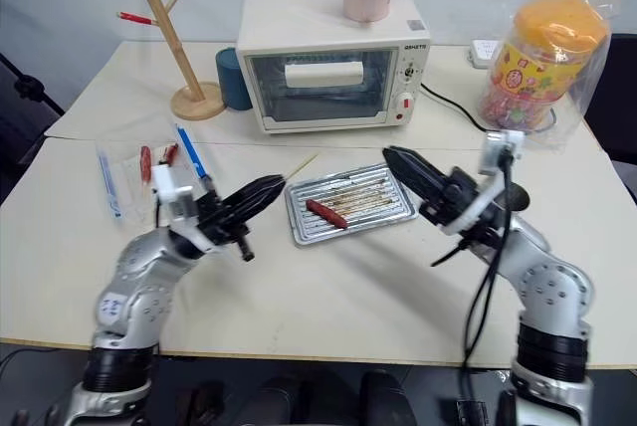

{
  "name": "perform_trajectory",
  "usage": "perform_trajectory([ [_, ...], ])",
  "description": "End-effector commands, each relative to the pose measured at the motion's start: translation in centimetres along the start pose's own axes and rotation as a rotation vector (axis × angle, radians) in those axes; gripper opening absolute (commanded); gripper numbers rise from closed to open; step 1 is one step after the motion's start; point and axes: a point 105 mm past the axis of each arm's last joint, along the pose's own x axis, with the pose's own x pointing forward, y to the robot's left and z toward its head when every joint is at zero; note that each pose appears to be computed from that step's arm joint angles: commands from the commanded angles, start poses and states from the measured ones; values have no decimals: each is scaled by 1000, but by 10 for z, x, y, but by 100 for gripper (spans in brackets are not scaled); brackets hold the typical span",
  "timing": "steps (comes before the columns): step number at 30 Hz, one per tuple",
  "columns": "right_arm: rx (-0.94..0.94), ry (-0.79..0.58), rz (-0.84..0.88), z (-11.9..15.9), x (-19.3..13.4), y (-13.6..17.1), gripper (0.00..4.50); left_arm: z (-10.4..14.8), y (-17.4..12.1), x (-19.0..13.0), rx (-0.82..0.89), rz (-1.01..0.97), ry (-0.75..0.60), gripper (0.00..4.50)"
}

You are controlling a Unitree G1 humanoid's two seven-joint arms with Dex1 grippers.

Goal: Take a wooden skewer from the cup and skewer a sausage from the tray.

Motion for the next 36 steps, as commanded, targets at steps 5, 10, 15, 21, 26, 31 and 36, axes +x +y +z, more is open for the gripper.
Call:
perform_trajectory([
  [5, -305, 262, -66, -42, -66, -5, 410, -18, 18, -83, -40, 172, 164, 0],
  [10, -389, 376, -101, -65, -104, -9, 446, -23, 22, -119, -68, 316, 196, 0],
  [15, -479, 451, -64, -70, -103, -11, 446, -30, 19, -135, -86, 370, 224, 0],
  [21, -486, 515, 48, -80, -23, -10, 446, -30, 24, -124, -82, 368, 201, 0],
  [26, -514, 609, 20, -89, 43, -12, 446, -30, 25, -111, -75, 354, 181, 0],
  [31, -516, 641, 11, -97, 83, -11, 446, -30, 23, -107, -78, 357, 169, 0],
  [36, -558, 706, 7, -115, 102, -16, 446, -33, 19, -106, -85, 362, 163, 0],
])
